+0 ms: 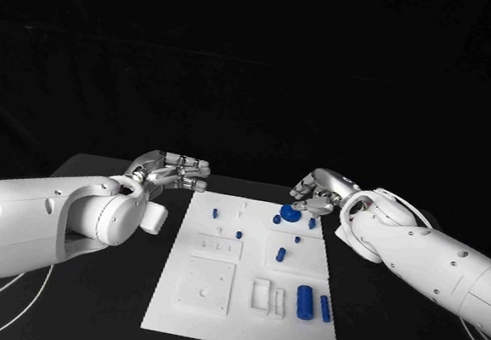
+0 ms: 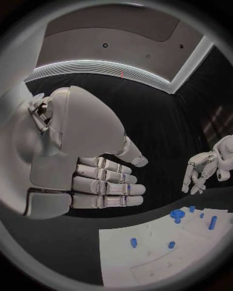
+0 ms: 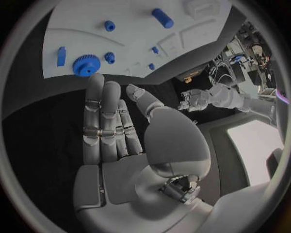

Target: Assemble the parts on the task board

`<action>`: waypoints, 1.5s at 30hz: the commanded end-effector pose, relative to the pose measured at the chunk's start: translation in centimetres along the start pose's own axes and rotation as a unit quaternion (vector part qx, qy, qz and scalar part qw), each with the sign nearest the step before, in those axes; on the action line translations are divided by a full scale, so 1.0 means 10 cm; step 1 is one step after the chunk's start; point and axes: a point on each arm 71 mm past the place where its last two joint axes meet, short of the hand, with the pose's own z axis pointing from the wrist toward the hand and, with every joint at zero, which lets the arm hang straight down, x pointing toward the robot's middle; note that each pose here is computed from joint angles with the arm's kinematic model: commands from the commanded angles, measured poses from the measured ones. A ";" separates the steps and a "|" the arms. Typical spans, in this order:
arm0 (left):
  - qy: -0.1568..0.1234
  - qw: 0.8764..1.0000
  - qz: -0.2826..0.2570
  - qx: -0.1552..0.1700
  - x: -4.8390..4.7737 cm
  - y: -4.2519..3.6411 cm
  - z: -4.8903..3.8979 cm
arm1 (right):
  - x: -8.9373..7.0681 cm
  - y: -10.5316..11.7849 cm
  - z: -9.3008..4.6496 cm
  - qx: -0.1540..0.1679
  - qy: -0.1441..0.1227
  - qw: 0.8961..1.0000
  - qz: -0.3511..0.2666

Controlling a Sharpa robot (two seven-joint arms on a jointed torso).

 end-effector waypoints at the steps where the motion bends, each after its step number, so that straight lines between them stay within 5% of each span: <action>1: 0.030 0.999 -0.007 0.013 0.097 -0.069 -0.030 | 0.02 0.06 0.03 0.000 0.022 0.996 -0.081; 19: 0.056 0.998 -0.004 0.027 0.235 -0.257 -0.074 | 0.07 0.21 0.15 -0.002 0.030 0.990 -0.137; 45: 0.057 0.998 0.005 0.036 0.236 -0.344 -0.064 | 0.13 0.21 0.18 0.002 0.048 0.985 -0.166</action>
